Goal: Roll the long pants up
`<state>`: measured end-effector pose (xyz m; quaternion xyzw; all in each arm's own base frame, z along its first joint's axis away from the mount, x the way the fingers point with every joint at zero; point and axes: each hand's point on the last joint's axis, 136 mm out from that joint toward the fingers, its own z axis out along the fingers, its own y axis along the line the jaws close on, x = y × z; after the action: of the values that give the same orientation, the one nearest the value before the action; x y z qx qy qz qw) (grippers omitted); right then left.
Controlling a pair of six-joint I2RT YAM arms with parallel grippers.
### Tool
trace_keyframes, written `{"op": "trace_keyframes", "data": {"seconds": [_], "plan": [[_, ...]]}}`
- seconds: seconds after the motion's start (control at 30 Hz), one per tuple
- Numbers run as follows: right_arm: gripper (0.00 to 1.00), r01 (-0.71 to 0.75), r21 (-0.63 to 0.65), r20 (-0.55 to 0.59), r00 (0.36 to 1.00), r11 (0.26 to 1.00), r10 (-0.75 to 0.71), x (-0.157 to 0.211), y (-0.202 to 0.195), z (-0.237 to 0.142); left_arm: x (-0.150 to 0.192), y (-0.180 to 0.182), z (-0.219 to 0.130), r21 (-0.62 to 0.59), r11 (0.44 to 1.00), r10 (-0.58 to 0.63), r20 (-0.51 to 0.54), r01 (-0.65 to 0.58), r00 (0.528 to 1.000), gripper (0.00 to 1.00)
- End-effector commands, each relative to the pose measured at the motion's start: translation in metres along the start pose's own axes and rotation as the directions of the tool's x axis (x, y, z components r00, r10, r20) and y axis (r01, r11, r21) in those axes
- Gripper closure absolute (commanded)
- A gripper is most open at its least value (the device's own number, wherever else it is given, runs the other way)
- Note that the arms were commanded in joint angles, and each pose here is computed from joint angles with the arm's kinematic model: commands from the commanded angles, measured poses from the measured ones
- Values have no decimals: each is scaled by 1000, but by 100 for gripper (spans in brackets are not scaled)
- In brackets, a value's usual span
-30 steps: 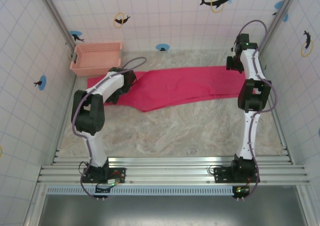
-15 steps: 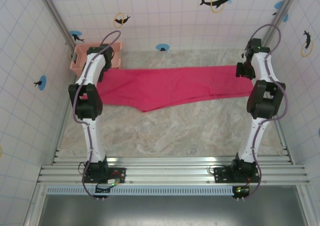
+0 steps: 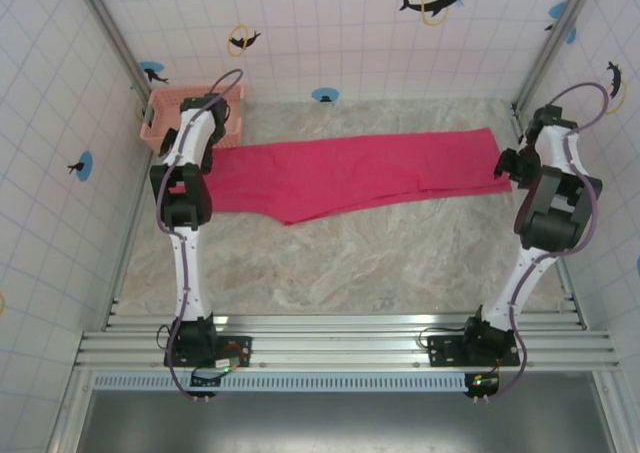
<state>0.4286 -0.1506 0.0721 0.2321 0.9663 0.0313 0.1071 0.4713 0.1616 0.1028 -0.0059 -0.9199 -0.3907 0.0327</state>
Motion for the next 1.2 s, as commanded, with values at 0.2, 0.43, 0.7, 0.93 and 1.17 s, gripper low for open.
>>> {"op": "trace_keyframes", "data": {"seconds": [0.2,0.43,0.7,0.93,1.17], "plan": [[34,-123,-44,13,992,991,124,-21,6,37,-1,-74,-100,284,956,23,165,-69,986,3],[34,-150,7,29,988,989,149,-26,-7,44,-5,-157,-142,448,887,33,192,-117,981,3],[34,-192,34,14,981,981,192,-30,-16,63,-5,-204,-149,548,832,14,145,-92,989,3],[40,-242,32,-39,969,970,244,-31,-16,91,-1,-221,-151,591,804,7,104,-67,995,3],[86,-250,-41,-36,968,967,248,-40,-4,92,5,-237,-152,611,789,21,76,-64,997,3]]}}
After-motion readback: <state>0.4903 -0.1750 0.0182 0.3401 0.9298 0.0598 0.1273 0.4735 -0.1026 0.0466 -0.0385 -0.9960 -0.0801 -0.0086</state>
